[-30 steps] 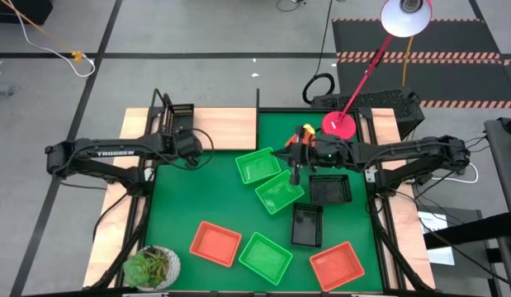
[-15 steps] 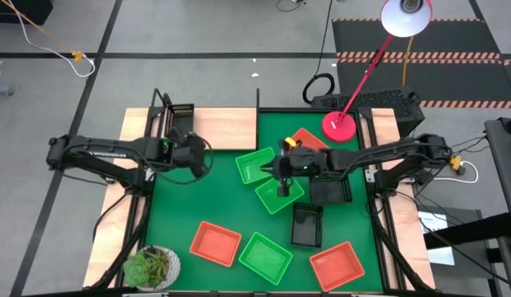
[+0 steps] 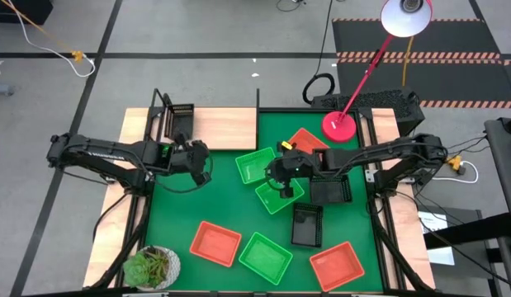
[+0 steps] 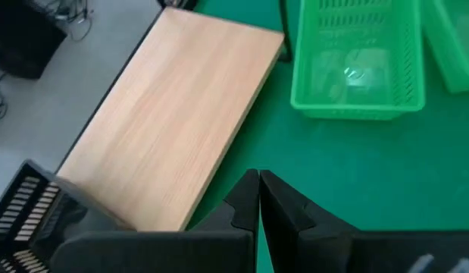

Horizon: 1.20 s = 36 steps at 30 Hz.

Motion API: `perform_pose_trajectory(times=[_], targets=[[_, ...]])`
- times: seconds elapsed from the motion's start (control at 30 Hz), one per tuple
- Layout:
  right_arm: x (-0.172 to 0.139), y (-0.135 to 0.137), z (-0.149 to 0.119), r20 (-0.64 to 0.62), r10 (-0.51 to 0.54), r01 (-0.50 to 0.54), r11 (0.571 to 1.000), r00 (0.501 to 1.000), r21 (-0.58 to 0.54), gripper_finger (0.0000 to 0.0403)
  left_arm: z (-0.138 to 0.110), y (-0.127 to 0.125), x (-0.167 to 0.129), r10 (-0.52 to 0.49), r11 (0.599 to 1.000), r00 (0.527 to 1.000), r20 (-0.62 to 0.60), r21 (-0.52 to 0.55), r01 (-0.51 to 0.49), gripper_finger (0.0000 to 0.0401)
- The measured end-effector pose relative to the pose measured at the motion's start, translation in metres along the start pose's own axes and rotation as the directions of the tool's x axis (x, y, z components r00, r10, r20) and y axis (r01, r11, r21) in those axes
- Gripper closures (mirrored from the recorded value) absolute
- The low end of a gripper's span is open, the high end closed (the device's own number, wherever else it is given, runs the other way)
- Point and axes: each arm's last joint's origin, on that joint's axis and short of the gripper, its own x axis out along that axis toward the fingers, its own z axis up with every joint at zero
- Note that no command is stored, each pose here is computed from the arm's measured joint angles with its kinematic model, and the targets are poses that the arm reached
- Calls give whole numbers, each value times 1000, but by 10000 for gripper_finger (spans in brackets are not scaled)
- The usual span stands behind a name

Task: Stack baskets on shelf by color
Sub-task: Put the green bin on the shelf

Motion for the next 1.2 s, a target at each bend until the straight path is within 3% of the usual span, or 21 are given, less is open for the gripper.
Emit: perform_pose_trajectory(times=[0.3, 0.57, 0.67, 0.93, 1.2], targets=[[24, 14, 22, 168, 21, -39, 993, 986, 110, 321, 7, -2, 0, -21, 1000, 998, 65, 18, 20, 384], [73, 44, 44, 126, 74, -88, 990, 989, 108, 247, 7, -2, 0, -21, 1000, 998, 65, 18, 20, 384], [91, 48, 42, 60, 19, -25, 994, 998, 102, 225, 7, -2, 0, -22, 1000, 998, 63, 20, 21, 384], [106, 42, 31, -17, -45, 47, 993, 999, 106, 223, 6, -4, -1, -37, 999, 998, 57, 26, 36, 384], [110, 26, 25, -49, -65, 79, 929, 997, 361, 240, 6, -4, -1, -38, 999, 998, 58, 25, 37, 384]])
